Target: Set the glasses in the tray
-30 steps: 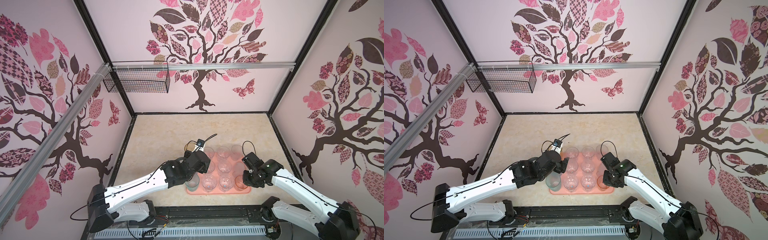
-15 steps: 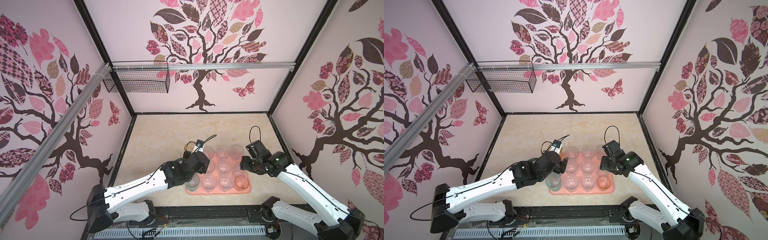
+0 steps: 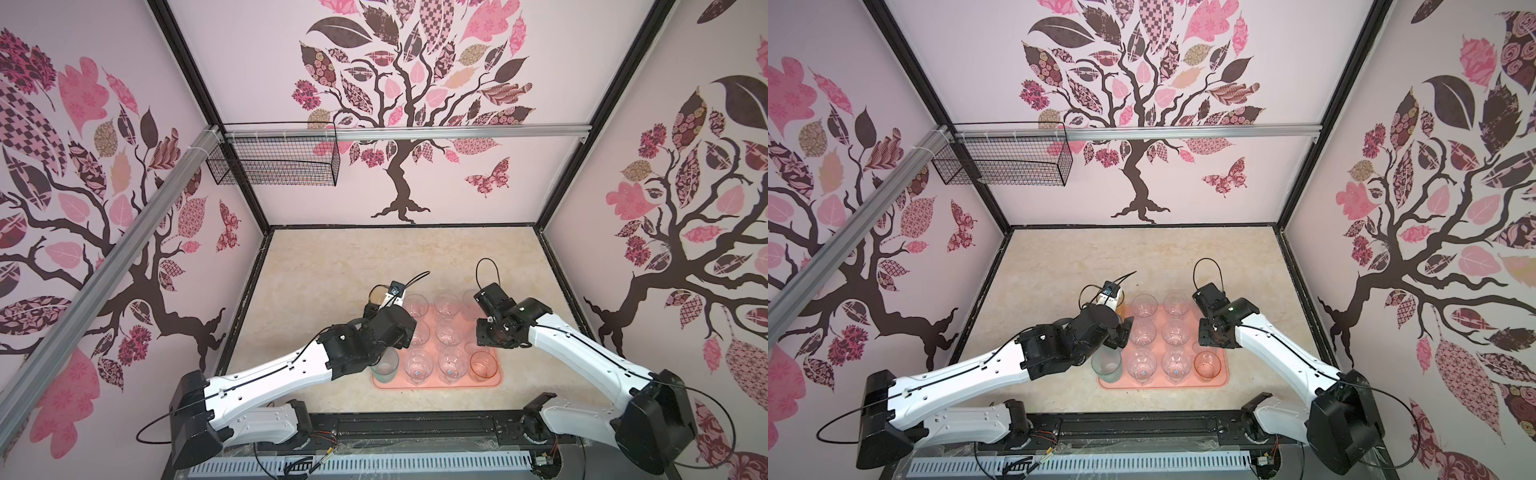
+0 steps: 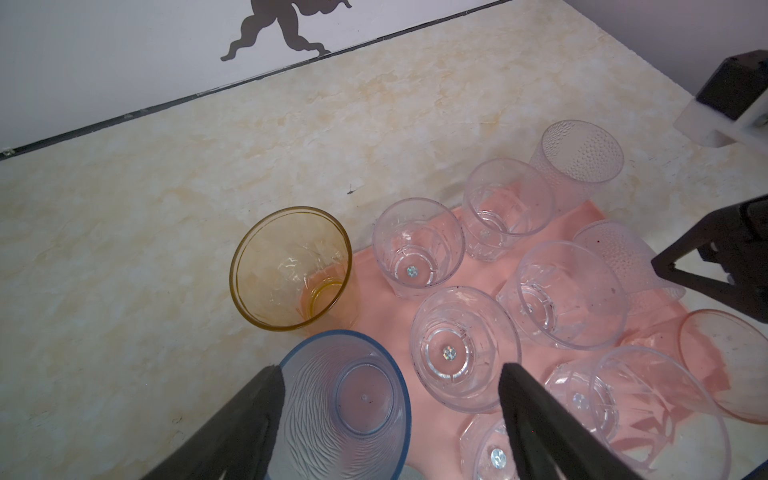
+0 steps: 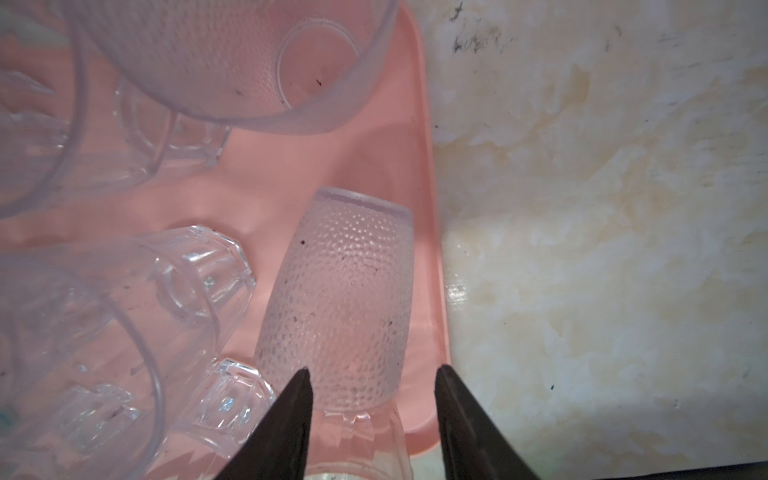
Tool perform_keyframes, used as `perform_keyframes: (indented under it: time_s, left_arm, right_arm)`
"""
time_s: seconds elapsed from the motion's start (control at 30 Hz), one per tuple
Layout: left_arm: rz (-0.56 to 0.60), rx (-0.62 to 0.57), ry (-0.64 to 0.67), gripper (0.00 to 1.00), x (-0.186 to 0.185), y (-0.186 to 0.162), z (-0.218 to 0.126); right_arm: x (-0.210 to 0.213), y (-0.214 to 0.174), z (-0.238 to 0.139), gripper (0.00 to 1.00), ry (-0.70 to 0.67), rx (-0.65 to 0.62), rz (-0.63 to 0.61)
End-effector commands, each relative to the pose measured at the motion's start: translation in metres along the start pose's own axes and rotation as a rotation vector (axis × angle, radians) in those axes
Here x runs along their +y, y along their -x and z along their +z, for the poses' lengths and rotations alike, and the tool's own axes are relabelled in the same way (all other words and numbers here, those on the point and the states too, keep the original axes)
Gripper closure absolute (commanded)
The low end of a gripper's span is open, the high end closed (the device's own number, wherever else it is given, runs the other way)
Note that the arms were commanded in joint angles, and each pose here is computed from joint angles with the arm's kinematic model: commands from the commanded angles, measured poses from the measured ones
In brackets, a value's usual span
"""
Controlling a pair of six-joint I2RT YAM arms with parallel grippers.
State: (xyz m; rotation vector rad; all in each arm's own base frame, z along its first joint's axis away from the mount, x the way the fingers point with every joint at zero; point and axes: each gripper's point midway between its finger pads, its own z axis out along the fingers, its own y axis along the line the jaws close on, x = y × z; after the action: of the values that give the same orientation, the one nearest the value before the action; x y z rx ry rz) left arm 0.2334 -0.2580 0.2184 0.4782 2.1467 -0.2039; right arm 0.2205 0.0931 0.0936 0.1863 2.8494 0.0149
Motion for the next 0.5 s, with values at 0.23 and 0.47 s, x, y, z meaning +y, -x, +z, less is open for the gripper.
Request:
perform_keyframes:
  time_s: [0.23, 0.47]
  left_arm:
    - [0.013, 0.007, -0.001, 0.15, -0.002, -0.007, 0.007]
    - [0.017, 0.004, 0.003, 0.15, -0.002, -0.006, 0.007]
  right_arm:
    - [0.006, -0.002, 0.008, 0.53, 0.003, 0.042, -0.023]
    - [0.005, -0.010, -0.011, 0.52, -0.006, 0.053, -0.052]
